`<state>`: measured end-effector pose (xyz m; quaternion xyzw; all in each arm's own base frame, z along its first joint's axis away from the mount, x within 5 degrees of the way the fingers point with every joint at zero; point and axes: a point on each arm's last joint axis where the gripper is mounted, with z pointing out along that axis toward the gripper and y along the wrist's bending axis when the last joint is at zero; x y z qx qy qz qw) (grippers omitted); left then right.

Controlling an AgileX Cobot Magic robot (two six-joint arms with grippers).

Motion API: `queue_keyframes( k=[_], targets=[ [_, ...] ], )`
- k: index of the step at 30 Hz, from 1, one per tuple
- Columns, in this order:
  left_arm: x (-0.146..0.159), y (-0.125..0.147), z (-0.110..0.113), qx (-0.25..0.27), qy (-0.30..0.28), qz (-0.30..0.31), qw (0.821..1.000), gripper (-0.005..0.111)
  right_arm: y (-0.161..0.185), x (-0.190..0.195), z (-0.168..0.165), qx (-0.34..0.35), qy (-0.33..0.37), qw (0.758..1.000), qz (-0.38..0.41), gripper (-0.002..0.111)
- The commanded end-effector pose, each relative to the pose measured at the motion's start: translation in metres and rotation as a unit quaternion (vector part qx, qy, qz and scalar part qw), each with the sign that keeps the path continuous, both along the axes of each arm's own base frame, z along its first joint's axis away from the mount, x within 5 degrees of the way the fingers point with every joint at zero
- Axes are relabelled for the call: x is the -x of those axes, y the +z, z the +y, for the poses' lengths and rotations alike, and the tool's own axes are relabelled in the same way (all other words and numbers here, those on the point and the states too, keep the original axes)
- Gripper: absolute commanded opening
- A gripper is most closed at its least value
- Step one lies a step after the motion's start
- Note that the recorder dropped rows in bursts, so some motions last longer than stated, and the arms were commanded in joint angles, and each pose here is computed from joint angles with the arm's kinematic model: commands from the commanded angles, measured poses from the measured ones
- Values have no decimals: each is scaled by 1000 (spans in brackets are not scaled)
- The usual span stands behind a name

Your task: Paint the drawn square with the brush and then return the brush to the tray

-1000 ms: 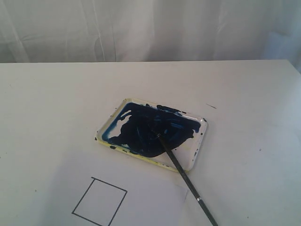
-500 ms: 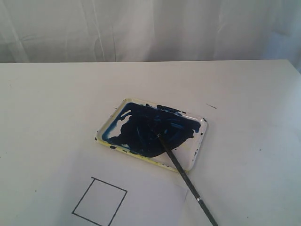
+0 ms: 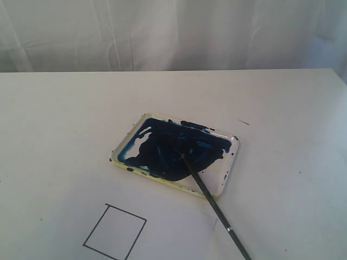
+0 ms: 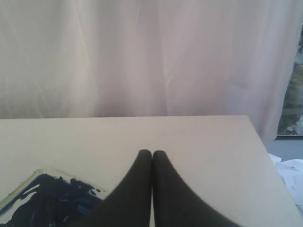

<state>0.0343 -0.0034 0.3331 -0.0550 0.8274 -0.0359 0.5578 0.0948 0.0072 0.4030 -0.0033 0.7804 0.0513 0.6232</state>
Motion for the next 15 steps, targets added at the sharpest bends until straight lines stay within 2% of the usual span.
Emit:
queue_keyframes(
  k=[1, 4, 7, 11, 13, 15],
  targets=[
    [-31, -6, -4, -5, -41, 74, 996, 0, -6, -26, 6, 15, 47, 998, 38, 0],
    [-51, -11, -4, -18, -62, 117, 991, 6, -14, -43, 9, 55, 75, 994, 62, 0],
    [-71, -16, -5, -5, -76, 157, 985, 21, -23, -57, 16, 62, 104, 989, 90, 3],
    [-93, -14, -14, 20, -134, 185, 973, 40, -35, -73, 26, 83, 143, 978, 123, 18],
    [-103, -15, -18, 44, -150, 195, 968, 42, -42, -80, 31, 84, 156, 974, 142, 27],
    [-114, -18, -21, 40, -177, 205, 962, 42, -47, -86, 34, 85, 165, 970, 158, 37]
  ],
)
